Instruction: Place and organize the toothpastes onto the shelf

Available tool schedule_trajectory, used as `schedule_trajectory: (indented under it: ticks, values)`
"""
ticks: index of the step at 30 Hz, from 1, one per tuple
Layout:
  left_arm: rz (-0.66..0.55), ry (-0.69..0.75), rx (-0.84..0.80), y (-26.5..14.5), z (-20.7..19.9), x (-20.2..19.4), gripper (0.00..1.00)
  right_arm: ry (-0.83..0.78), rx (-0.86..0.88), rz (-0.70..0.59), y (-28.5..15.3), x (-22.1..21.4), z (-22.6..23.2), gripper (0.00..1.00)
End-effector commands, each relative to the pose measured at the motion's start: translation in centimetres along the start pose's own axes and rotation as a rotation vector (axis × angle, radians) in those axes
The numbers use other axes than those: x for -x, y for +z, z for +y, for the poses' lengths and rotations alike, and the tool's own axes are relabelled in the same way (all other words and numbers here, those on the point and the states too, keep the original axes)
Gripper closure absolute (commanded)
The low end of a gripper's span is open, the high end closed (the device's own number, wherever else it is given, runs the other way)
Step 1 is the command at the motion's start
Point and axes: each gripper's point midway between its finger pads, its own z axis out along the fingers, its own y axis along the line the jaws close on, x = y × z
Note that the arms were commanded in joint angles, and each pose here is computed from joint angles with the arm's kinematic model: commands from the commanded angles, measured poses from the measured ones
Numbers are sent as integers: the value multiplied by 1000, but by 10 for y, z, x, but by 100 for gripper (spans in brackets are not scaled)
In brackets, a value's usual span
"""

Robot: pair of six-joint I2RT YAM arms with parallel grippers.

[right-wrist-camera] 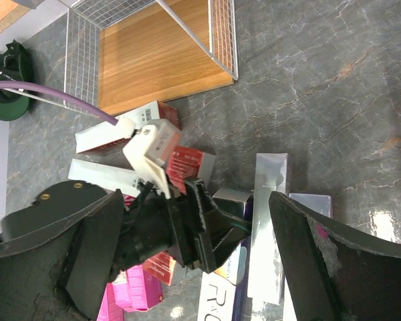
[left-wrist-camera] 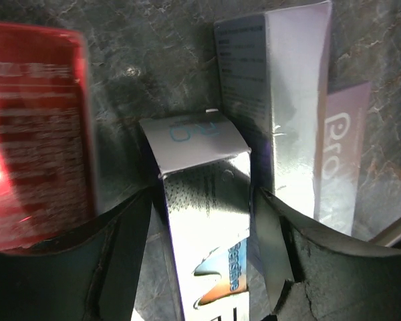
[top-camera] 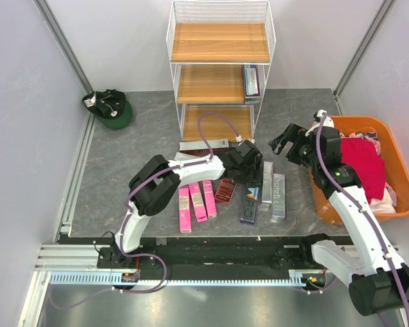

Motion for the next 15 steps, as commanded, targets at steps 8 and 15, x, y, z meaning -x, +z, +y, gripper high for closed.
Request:
schedule_trajectory:
  ticks: [8, 15]
  values:
    - [14, 168, 248, 26, 15, -15, 30, -17, -1, -38, -7, 13, 2, 2]
    - [-7, 230, 347, 23, 20, -15, 52, -15, 2, -36, -7, 13, 2, 2]
